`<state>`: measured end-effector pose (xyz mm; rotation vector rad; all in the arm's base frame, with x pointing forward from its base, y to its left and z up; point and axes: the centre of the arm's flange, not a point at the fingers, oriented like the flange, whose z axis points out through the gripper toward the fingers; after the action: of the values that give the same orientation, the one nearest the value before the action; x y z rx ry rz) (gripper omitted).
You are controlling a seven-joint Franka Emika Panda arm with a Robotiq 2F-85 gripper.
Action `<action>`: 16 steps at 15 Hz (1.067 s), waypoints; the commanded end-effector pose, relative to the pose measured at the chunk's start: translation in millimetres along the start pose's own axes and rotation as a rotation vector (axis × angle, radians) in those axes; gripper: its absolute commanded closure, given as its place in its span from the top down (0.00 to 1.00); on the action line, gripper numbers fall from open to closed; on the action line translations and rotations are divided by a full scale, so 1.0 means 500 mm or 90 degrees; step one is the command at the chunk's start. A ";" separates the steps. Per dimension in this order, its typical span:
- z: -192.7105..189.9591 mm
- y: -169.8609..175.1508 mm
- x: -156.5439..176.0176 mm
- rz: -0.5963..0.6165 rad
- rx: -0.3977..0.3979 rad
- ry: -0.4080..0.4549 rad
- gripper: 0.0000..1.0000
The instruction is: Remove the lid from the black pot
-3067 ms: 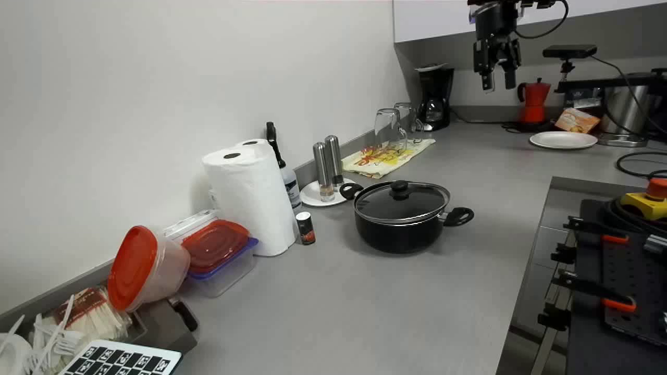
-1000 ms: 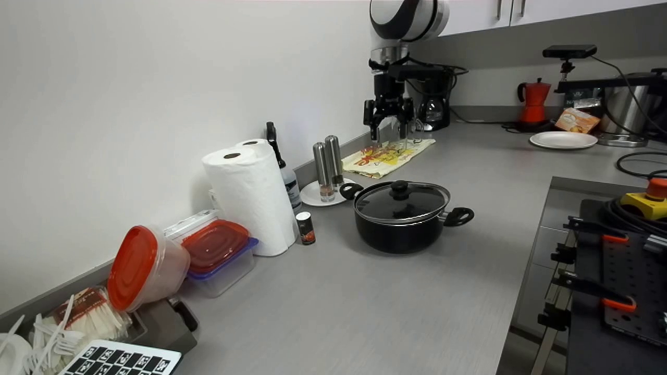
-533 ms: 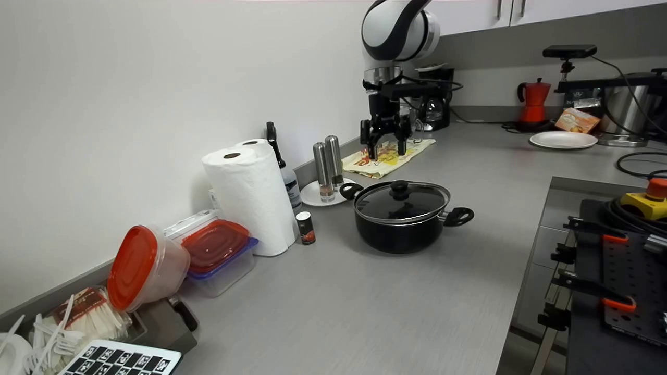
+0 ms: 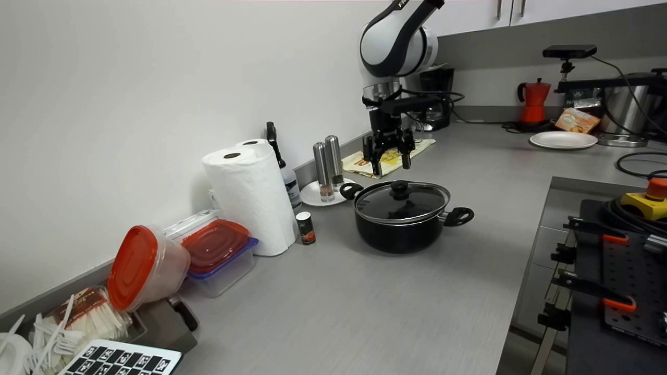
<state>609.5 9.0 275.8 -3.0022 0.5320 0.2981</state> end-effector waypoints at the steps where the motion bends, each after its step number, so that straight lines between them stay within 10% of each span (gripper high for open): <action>1: 0.021 0.004 -0.007 0.014 -0.023 -0.008 1.00; 16: 0.052 0.001 0.000 0.010 -0.058 0.000 1.00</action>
<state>602.5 10.4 255.1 -3.0488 0.5367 0.3491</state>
